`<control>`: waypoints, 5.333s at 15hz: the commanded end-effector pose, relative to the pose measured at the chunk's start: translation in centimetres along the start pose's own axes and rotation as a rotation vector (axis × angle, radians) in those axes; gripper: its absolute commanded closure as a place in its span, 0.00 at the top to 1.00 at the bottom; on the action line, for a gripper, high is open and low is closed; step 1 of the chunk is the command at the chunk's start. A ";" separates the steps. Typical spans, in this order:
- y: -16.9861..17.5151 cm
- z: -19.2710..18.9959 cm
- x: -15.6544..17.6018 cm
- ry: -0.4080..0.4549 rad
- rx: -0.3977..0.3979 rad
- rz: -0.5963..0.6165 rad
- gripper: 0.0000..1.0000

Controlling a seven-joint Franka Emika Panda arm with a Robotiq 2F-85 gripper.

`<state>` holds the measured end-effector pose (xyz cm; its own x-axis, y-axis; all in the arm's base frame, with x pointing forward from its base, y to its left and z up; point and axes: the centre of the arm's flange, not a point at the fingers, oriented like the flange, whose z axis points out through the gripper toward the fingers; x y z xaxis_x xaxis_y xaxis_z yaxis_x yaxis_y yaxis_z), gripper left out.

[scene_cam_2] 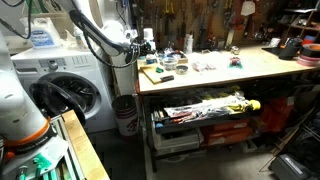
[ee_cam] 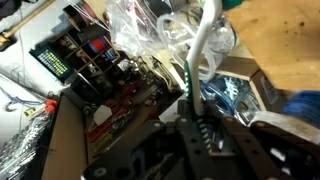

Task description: Pick up the green and white brush and put it on the brown board, pick up the green and white brush and scrub the brown board, put the green and white brush on the brown board

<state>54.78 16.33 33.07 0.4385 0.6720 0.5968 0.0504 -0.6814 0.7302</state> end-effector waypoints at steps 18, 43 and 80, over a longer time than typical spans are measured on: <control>0.2 -2.5 -5.0 -0.019 0.061 0.003 0.05; 4.6 -2.0 -5.4 -0.338 0.207 -0.239 0.85; 12.1 -10.3 4.5 -1.171 0.081 0.227 1.00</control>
<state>48.16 14.12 48.02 0.9938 -0.1105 0.0125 -0.0959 -0.7949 0.5991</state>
